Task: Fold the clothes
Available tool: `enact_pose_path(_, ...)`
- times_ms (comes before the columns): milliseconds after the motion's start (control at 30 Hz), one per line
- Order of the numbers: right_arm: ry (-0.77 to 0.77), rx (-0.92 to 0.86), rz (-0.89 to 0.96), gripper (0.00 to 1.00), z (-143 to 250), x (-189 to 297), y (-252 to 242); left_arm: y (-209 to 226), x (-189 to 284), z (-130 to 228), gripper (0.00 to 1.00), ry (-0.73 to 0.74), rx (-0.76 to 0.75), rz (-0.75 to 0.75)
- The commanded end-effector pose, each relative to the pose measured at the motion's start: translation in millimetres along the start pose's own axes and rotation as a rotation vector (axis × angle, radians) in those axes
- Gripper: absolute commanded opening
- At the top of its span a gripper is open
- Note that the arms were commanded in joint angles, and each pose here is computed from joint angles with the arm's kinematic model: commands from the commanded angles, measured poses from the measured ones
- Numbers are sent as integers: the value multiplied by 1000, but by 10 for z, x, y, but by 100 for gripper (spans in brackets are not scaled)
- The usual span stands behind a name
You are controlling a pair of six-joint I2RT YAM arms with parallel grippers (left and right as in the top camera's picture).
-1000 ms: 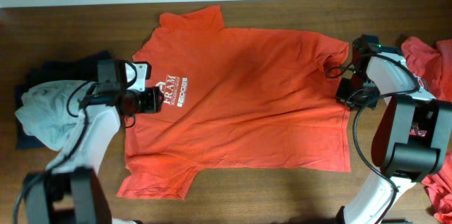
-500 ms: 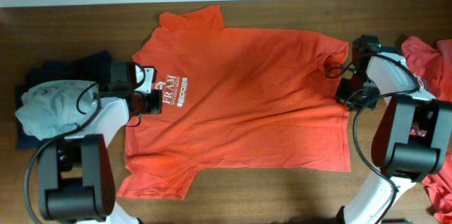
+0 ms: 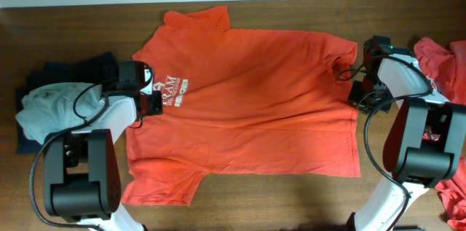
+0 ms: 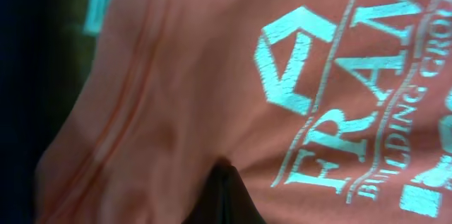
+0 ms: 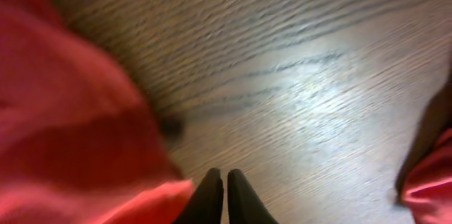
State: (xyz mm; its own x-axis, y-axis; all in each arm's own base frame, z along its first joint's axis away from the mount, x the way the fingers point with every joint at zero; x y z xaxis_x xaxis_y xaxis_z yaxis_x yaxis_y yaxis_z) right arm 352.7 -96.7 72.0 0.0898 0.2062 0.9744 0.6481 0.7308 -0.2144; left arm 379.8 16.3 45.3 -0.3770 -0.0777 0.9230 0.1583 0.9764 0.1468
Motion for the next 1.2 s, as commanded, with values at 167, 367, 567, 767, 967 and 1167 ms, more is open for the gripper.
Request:
enact_pose_path(167,-39,9,-352,21,-322,341,214,131,-153,320,4,161,98,-65)
enact_pose_path(367,-131,251,-777,64,-397,802,874,105,-152,298,14,153,91,-64)
enact_pose_path(567,-296,215,-669,66,-552,736,1205,111,-156,271,18,139,92,-67)
enact_pose_path(767,-254,124,-637,58,-576,408,1367,113,-157,263,18,135,93,-67)
enact_pose_path(967,-261,115,-641,43,-596,400,1379,113,-157,263,18,135,93,-67)
enact_pose_path(1167,-263,79,-651,17,-619,408,1388,113,-157,263,18,135,93,-67)
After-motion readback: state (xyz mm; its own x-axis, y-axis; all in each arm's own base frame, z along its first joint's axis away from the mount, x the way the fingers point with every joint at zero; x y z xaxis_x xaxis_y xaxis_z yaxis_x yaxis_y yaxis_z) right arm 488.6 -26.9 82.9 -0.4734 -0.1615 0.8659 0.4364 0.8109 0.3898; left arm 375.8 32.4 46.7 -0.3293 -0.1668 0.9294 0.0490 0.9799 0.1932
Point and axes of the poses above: each gripper's point midway between its finger pads, its own x axis back along the fingers, its own y axis along the line the jaws close on, z = x × y, the point moved 5 cm from there along x, back along the fingers, and after that the axes turned 14 degrees about -x, right-handed, at the moved point
